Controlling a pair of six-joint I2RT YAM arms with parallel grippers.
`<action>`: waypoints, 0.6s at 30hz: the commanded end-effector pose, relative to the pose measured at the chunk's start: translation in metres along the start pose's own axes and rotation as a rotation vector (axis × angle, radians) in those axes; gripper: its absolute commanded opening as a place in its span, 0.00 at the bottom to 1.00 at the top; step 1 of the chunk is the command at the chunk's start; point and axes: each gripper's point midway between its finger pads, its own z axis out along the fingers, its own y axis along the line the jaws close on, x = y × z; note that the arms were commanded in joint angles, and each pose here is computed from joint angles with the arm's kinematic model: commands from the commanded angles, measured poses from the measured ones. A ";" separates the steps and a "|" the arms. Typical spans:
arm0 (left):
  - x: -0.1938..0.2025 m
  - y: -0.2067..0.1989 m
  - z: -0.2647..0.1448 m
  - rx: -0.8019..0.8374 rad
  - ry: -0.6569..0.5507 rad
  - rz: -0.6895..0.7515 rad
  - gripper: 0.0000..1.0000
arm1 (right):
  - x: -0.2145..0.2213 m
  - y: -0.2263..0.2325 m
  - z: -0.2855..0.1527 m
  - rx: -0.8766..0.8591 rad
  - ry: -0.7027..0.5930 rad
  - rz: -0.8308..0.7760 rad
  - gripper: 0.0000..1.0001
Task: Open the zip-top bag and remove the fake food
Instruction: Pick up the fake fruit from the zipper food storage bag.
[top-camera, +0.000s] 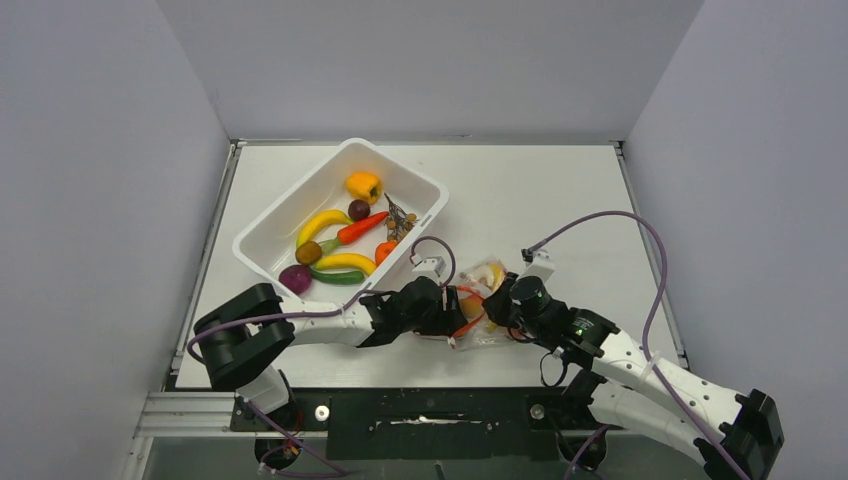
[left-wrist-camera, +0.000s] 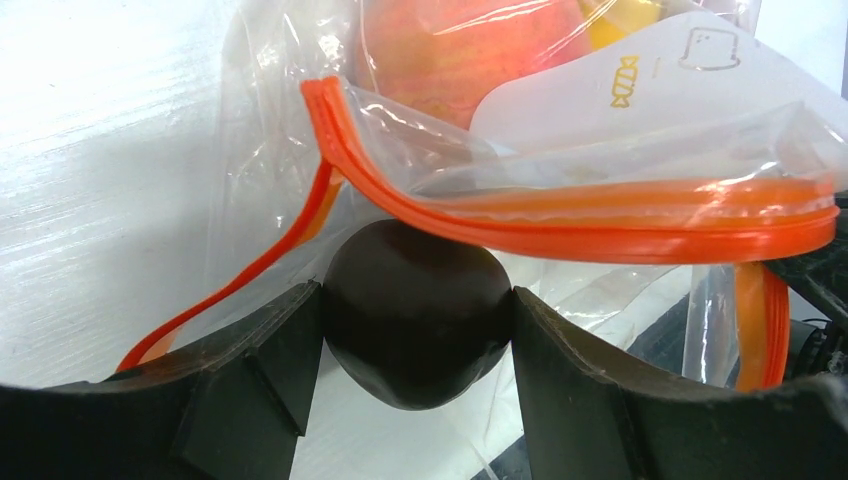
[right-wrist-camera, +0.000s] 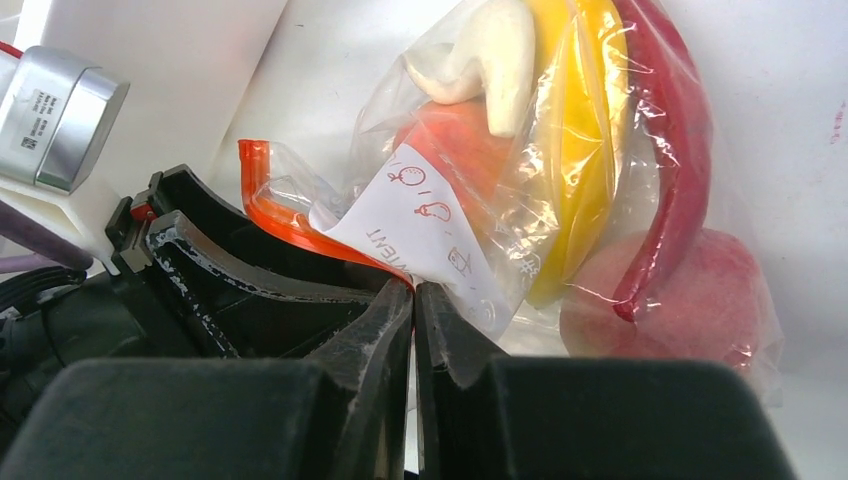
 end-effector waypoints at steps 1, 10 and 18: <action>-0.005 -0.011 -0.003 0.026 -0.014 0.038 0.14 | -0.004 0.000 0.001 0.007 -0.016 0.021 0.07; 0.018 0.003 0.010 -0.019 0.091 0.083 0.48 | 0.016 -0.014 0.011 0.079 0.070 0.010 0.09; 0.018 0.004 0.012 -0.045 0.104 0.111 0.43 | 0.017 -0.016 0.013 0.084 0.073 0.014 0.09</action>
